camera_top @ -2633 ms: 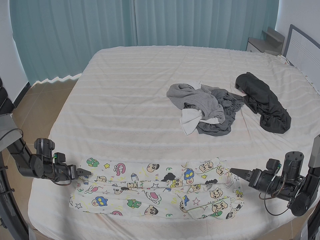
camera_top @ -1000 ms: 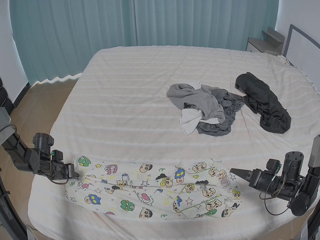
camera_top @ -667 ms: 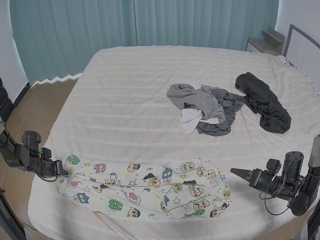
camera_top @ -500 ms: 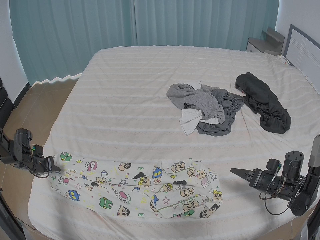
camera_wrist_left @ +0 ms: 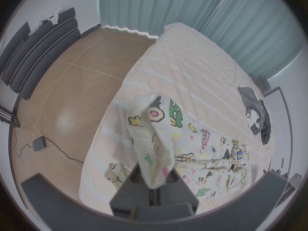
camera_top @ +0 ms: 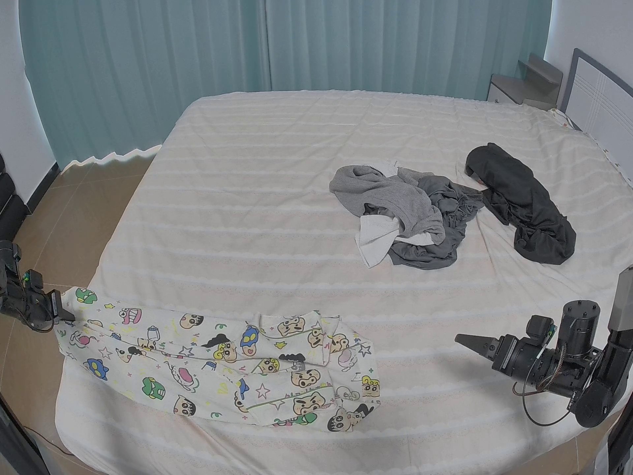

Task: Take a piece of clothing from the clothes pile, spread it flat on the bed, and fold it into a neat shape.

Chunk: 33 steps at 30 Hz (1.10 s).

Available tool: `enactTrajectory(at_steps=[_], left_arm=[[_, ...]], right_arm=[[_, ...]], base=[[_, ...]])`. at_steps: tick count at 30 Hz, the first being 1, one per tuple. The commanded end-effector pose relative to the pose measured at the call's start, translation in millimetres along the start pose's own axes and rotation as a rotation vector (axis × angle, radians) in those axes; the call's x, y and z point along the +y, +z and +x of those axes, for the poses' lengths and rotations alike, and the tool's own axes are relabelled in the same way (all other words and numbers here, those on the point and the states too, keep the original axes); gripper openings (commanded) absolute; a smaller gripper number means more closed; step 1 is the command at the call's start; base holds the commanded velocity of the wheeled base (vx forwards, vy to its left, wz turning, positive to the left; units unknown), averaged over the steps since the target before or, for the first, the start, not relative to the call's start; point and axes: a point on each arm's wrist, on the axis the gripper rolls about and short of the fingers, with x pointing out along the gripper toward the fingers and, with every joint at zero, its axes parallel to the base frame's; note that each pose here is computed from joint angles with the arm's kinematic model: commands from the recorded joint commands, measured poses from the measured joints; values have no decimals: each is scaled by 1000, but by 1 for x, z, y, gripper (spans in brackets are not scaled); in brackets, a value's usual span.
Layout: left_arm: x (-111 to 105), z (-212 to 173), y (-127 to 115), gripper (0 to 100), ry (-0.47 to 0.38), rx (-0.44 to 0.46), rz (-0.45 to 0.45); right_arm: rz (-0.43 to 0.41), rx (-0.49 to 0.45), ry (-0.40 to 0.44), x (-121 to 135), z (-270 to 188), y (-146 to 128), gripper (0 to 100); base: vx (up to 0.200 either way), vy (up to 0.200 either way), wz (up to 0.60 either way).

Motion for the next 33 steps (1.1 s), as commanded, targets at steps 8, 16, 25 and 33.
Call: enactTrajectory(at_steps=[8, 16, 25, 33], left_arm=[[-73, -36, 0, 0, -65, 37, 47], [-171, -56, -26, 0, -102, 41, 142], [-278, -51, -80, 0, -137, 64, 234], [-330, -15, -115, 0, -153, 57, 265]], right_arm=[[3, 10, -7, -2, -2, -3, 100], [2, 9, -6, -1, -2, -3, 100], [1, 8, -3, -1, -2, -3, 100], [1, 9, -4, -1, -2, -3, 100]], base=[[0, 0, 0], [0, 0, 0], [0, 0, 0], [0, 0, 0]])
